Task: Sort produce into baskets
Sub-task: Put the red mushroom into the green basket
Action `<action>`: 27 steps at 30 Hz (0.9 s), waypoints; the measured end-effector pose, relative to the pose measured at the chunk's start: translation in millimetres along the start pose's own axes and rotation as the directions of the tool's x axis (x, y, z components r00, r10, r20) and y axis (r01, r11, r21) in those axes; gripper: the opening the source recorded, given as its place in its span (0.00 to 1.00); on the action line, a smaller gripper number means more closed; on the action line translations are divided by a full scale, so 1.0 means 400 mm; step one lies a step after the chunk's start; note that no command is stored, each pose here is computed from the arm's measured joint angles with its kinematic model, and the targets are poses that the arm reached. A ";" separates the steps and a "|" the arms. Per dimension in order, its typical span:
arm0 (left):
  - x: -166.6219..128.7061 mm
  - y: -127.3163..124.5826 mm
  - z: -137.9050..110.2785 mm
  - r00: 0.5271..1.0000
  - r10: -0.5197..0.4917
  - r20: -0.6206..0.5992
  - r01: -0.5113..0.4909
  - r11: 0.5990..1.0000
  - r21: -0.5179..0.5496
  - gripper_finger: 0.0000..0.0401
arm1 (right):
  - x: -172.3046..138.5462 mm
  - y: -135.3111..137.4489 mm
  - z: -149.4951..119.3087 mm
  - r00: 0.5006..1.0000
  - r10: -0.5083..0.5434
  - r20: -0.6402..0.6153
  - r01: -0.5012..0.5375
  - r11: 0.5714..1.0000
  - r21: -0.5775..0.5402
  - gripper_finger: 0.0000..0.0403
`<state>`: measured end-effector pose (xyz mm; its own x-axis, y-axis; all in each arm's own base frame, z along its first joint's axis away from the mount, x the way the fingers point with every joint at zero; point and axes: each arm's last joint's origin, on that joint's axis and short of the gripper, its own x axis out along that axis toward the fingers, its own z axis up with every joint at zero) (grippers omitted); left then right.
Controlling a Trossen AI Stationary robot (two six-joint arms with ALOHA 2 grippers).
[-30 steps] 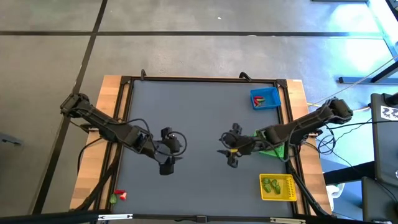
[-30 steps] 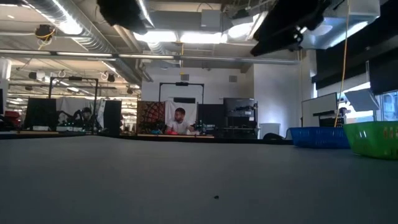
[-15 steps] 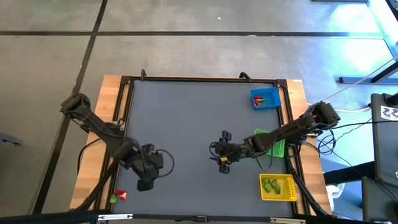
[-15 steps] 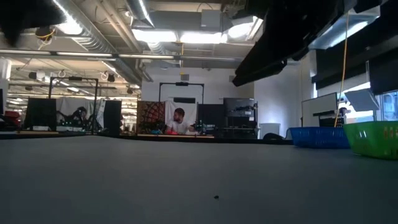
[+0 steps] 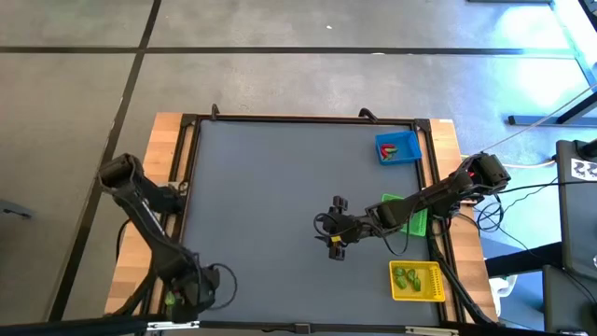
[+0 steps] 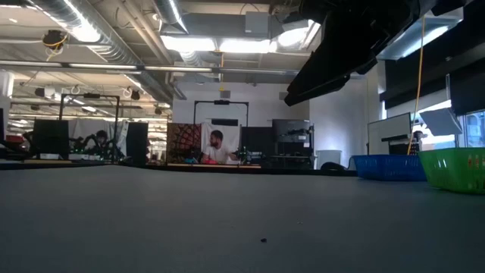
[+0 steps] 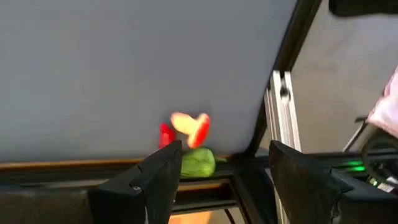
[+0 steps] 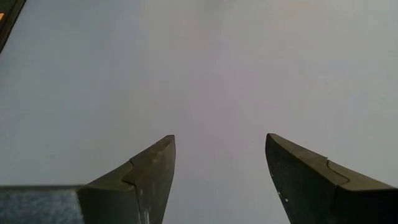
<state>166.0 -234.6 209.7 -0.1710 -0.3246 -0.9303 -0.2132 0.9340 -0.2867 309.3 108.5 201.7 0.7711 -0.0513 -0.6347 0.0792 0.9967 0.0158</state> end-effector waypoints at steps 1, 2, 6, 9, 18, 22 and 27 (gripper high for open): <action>0.012 -0.007 -0.006 1.000 -0.001 -0.014 0.001 1.000 0.004 0.58 | 0.000 0.000 0.000 1.000 0.000 0.000 0.000 1.000 0.000 0.62; 0.023 -0.016 -0.011 1.000 -0.005 -0.018 0.006 1.000 0.013 0.58 | 0.000 0.000 0.000 1.000 0.000 0.000 0.000 1.000 0.000 0.62; 0.067 -0.038 -0.026 0.999 0.008 -0.035 -0.006 0.998 0.068 0.58 | 0.000 0.000 0.000 1.000 0.000 0.000 0.000 1.000 0.000 0.62; 0.102 -0.043 -0.036 0.997 0.053 -0.056 -0.048 0.995 0.088 0.58 | 0.000 0.000 0.000 1.000 -0.001 0.001 0.001 1.000 0.000 0.62; 0.193 -0.037 -0.045 0.976 0.198 -0.089 -0.193 0.980 0.057 0.58 | 0.000 0.000 0.000 1.000 -0.002 0.001 0.002 1.000 0.000 0.62; 0.199 -0.036 -0.040 0.975 0.203 -0.086 -0.198 0.979 0.053 0.51 | 0.000 0.000 0.000 1.000 -0.002 0.002 0.002 1.000 0.000 0.62; 0.190 -0.039 -0.035 0.980 0.176 -0.090 -0.171 0.983 0.062 0.41 | 0.000 0.000 0.000 1.000 -0.002 0.002 0.002 1.000 0.000 0.62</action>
<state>142.7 -275.9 146.6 -0.2916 -0.1669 -0.9419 -0.1209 0.9832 -0.1368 309.3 108.5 201.9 0.7723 -0.0531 -0.6331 0.0809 0.9966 0.0151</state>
